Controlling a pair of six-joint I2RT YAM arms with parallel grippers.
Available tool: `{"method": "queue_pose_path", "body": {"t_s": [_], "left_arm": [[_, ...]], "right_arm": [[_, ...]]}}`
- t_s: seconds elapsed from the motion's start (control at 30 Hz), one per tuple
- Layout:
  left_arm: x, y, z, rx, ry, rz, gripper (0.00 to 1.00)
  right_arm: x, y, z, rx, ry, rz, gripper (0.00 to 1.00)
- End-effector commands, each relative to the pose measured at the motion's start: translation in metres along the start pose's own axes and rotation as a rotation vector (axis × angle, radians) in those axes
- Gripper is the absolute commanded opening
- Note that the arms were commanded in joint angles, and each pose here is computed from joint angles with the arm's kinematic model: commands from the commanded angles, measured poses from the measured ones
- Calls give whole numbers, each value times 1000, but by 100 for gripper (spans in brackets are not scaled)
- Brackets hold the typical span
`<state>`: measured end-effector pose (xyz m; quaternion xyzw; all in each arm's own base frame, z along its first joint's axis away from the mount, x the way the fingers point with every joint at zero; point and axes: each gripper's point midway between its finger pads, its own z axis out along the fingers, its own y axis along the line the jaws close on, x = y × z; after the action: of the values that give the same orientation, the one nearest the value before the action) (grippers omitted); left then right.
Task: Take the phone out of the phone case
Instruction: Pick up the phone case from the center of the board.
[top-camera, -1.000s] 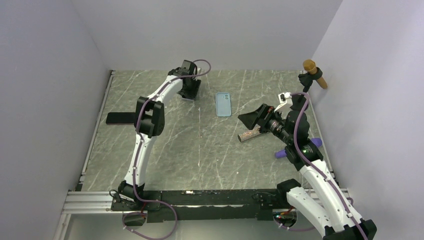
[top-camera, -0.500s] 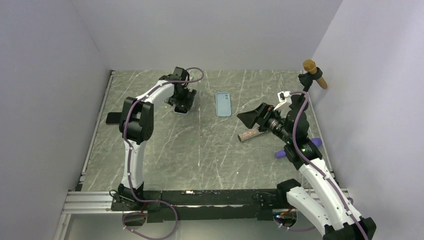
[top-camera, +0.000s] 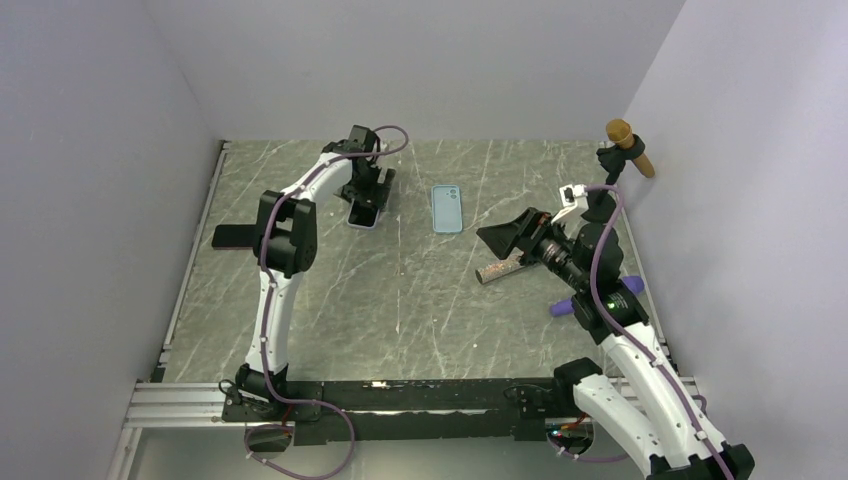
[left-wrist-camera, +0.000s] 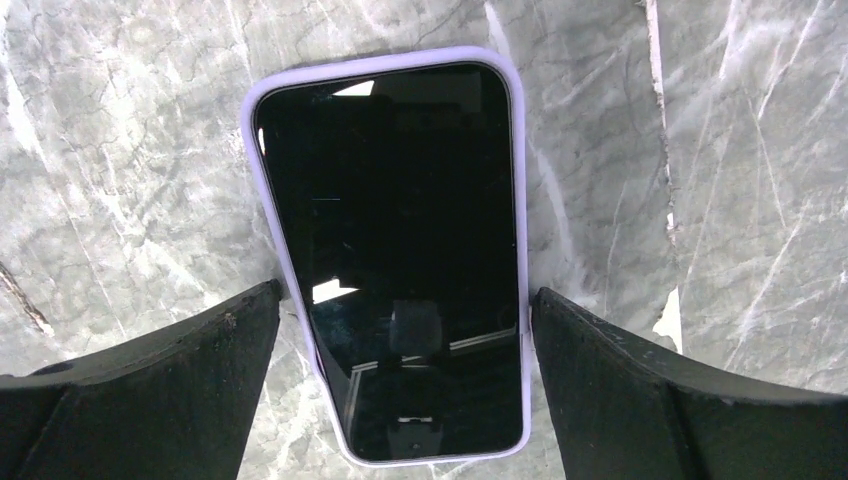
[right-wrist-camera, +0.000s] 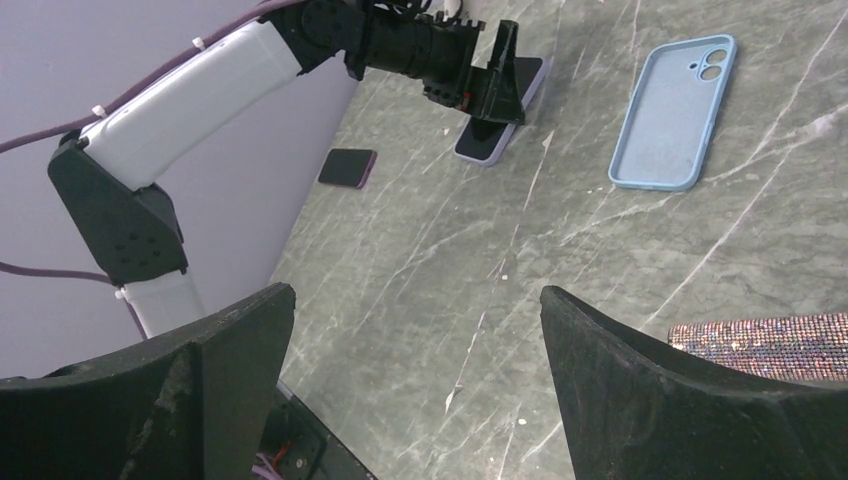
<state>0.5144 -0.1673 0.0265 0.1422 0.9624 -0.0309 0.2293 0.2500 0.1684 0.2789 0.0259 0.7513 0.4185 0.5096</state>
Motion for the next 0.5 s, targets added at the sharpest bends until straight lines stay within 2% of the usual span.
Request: {"method": "queue_pose_path", "body": {"t_s": [0.0,0.07,0.1,0.2,0.37,0.4,0.47], "left_arm": [[12,-6,1,22,44,23,98],[20,-7,4,23,67,35,92],[22,-2,5,-2,72,38,84],[21,2,2,-21,61,41,49],[1,-3,-25,31,5,87,7],[-5,-3,-35,30,-21,86,2],[-15,-4,-56,34,-78,84,0]], "right_arm": [[-6,5,3,-22,-19,2,96],[-5,5,4,-26,-15,8,96],[-5,4,5,-25,-15,9,96],[-2,1,6,-14,-1,6,96],[8,-9,13,20,58,13,96],[11,-11,15,28,75,15,96],[15,-17,19,50,105,8,96]]}}
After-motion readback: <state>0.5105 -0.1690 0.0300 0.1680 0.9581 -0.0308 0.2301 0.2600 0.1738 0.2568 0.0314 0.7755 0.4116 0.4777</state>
